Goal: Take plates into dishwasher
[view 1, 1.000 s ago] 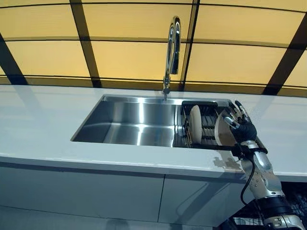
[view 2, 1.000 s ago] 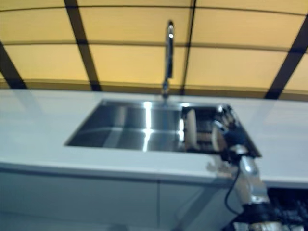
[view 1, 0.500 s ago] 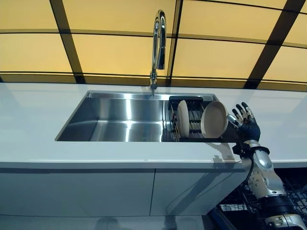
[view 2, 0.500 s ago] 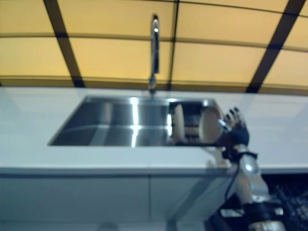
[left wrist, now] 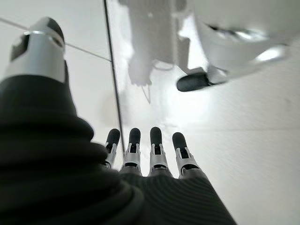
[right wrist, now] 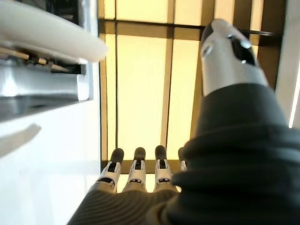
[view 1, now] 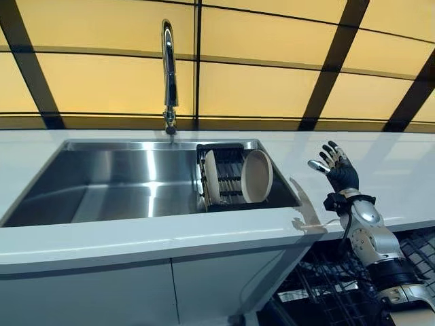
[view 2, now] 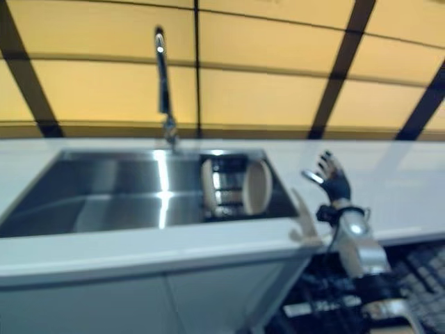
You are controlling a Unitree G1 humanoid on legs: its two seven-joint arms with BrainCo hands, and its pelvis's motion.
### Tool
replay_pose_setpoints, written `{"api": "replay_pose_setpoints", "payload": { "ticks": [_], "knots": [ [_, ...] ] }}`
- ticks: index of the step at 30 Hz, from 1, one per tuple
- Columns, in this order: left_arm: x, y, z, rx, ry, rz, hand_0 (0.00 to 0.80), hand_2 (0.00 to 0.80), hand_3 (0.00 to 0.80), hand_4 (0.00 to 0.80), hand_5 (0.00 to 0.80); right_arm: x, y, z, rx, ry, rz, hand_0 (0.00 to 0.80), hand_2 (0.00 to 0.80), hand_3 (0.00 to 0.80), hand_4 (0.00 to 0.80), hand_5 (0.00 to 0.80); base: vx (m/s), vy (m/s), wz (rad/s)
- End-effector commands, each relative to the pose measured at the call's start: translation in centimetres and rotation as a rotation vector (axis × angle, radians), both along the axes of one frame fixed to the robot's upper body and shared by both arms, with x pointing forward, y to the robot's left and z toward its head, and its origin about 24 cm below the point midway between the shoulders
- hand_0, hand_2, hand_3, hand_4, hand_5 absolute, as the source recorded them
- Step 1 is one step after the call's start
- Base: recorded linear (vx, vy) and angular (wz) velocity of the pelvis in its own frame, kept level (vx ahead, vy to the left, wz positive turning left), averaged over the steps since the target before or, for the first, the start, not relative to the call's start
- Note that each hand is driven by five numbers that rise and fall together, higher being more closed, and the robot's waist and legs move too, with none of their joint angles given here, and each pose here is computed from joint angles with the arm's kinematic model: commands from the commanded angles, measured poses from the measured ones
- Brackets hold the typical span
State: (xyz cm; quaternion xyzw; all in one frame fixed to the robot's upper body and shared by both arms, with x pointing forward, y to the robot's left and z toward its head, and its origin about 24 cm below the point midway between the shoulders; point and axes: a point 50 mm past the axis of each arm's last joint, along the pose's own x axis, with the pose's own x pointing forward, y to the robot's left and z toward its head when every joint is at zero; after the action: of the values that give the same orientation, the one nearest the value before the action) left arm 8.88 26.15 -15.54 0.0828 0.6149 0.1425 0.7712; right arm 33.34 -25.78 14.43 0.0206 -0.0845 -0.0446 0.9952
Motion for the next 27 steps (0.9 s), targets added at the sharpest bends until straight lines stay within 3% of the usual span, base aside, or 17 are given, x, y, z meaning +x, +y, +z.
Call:
{"api": "replay_pose_setpoints", "payload": {
  "ticks": [1, 9, 14, 20, 27],
  "knots": [
    [-0.4, 1.1, 0.2, 0.047, 0.025, 0.027, 0.0, 0.0, 0.0, 0.0, 0.0, 1.2, -0.3, 4.6, -0.073, -0.124, -0.024, 0.0, 0.0, 0.0, 0.0, 0.0, 0.028, -0.074, -0.02],
    [0.6, -0.5, 0.0, -0.002, -0.024, -0.016, 0.0, 0.0, 0.0, 0.0, 0.0, 1.7, 0.9, 5.3, -0.17, -0.161, -0.028, 0.0, 0.0, 0.0, 0.0, 0.0, 0.049, 0.049, -0.23],
    [1.6, -0.3, 0.2, 0.021, -0.027, -0.026, 0.0, 0.0, 0.0, 0.0, 0.0, 1.3, -0.4, 5.0, -0.189, -0.106, -0.049, 0.0, 0.0, 0.0, 0.0, 0.0, 0.102, 0.094, -0.41],
    [1.0, 0.2, 0.2, 0.032, -0.014, -0.035, 0.0, 0.0, 0.0, 0.0, 0.0, 1.6, -1.9, 4.7, -0.272, -0.015, -0.169, 0.0, 0.0, 0.0, 0.0, 0.0, 0.027, 0.012, 0.07],
    [0.5, 0.1, 0.1, 0.025, -0.001, -0.046, 0.0, 0.0, 0.0, 0.0, 0.0, 2.3, -1.4, 5.9, -0.345, 0.018, -0.169, 0.0, 0.0, 0.0, 0.0, 0.0, -0.002, 0.002, 0.14]
  ]
}}
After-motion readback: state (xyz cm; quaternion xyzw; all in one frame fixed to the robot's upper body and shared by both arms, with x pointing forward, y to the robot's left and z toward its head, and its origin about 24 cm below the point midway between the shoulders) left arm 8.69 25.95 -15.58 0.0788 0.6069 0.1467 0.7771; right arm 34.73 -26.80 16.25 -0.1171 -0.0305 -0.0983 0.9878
